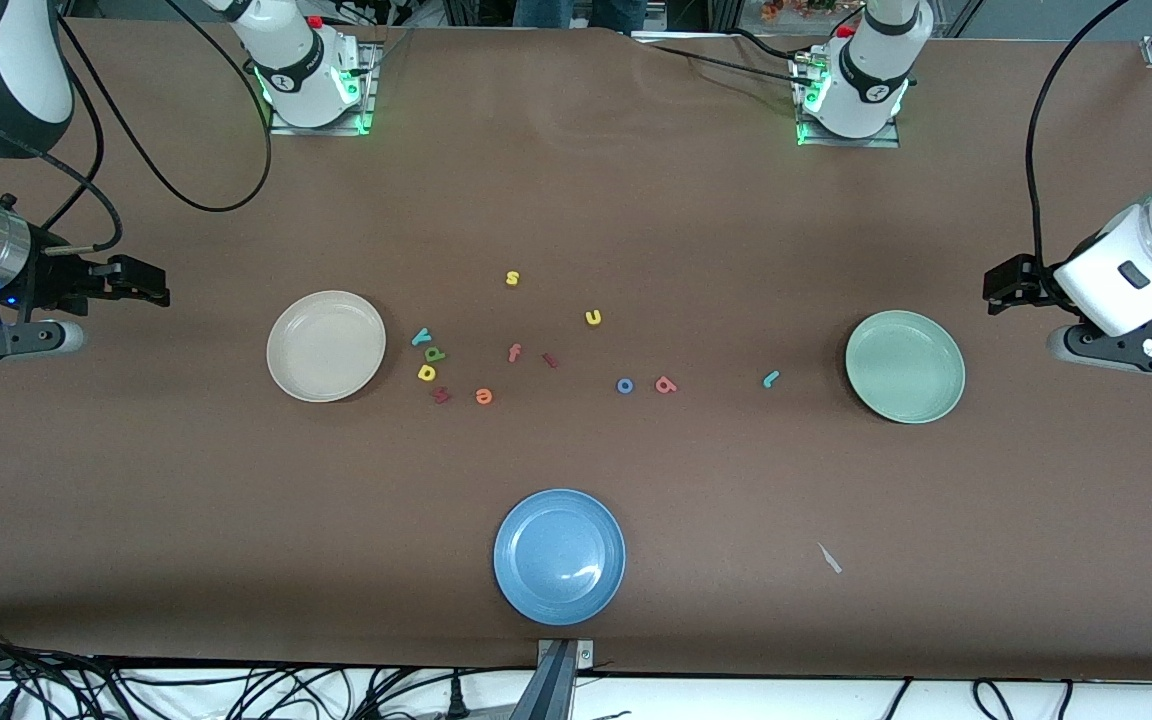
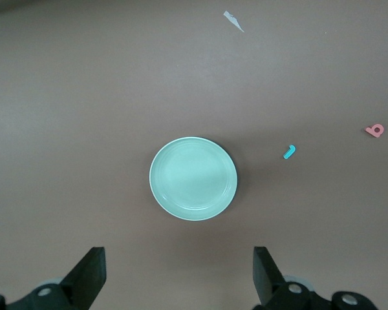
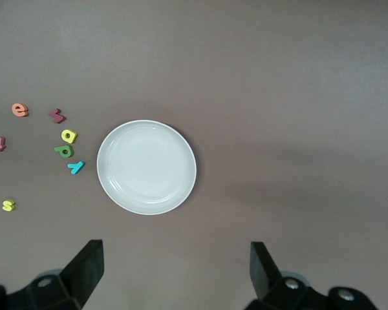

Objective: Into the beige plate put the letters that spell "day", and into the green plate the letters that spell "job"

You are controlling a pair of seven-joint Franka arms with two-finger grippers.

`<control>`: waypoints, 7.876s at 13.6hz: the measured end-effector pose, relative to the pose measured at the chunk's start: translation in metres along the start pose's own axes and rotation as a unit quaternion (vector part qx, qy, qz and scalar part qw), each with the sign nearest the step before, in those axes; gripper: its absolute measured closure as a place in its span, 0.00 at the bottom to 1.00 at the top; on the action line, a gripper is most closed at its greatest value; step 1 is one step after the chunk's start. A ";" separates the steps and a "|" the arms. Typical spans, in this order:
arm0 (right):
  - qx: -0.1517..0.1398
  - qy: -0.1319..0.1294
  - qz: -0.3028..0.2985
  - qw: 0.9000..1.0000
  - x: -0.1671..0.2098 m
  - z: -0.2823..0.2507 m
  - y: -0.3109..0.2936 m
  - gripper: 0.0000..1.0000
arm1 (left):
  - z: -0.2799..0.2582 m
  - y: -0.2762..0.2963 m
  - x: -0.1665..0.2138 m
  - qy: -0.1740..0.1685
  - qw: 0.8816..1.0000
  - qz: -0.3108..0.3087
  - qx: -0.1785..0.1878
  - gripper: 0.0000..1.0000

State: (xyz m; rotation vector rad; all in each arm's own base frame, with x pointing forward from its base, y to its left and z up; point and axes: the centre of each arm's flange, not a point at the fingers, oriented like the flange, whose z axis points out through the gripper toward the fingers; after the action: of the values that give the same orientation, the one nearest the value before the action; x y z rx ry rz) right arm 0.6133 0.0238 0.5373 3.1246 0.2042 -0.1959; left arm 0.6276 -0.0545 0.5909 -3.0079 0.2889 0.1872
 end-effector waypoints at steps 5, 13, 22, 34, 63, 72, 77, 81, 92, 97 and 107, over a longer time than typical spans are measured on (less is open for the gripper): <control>0.000 0.001 -0.001 1.000 0.000 0.000 0.000 0.00 | 0.001 0.007 -0.006 -0.017 0.999 0.005 -0.027 0.00; 0.000 0.000 -0.001 1.000 0.000 0.000 0.000 0.00 | 0.000 0.007 -0.006 -0.018 0.999 0.005 -0.031 0.00; 0.001 -0.009 -0.002 1.000 0.002 0.009 0.000 0.00 | 0.014 -0.038 -0.014 -0.035 0.998 -0.022 -0.050 0.00; 0.001 -0.014 -0.002 1.000 0.004 0.015 0.000 0.00 | 0.013 -0.029 -0.012 -0.036 0.998 -0.015 -0.049 0.00; 0.002 -0.017 -0.007 1.000 0.007 0.026 -0.002 0.00 | 0.013 -0.025 -0.012 -0.035 0.998 -0.011 -0.049 0.00; 0.002 -0.017 -0.008 1.000 0.008 0.026 -0.003 0.00 | 0.012 -0.023 -0.012 -0.035 0.998 -0.009 -0.049 0.00; 0.002 -0.017 -0.008 1.000 0.008 0.027 -0.004 0.00 | 0.012 -0.023 -0.012 -0.035 0.998 -0.009 -0.049 0.00; 0.002 -0.018 -0.008 1.000 0.007 0.028 -0.004 0.00 | 0.012 -0.023 -0.012 -0.035 0.998 -0.009 -0.049 0.00; 0.008 -0.023 -0.011 1.000 0.009 0.036 -0.009 0.00 | 0.011 -0.011 -0.010 -0.034 0.998 0.001 -0.048 0.00; 0.009 -0.012 -0.028 0.999 0.017 0.039 -0.034 0.00 | 0.011 -0.011 -0.010 -0.034 0.998 0.001 -0.048 0.00; 0.009 -0.006 -0.025 1.000 0.041 0.083 -0.122 0.00 | 0.031 -0.017 -0.002 -0.051 0.997 -0.004 -0.051 0.00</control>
State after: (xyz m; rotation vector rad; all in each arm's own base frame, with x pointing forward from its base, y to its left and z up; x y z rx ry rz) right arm 0.6276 0.1495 0.4499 3.1379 0.2833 -0.2188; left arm 0.6259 -0.0342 0.5621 -3.0864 0.2661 0.3641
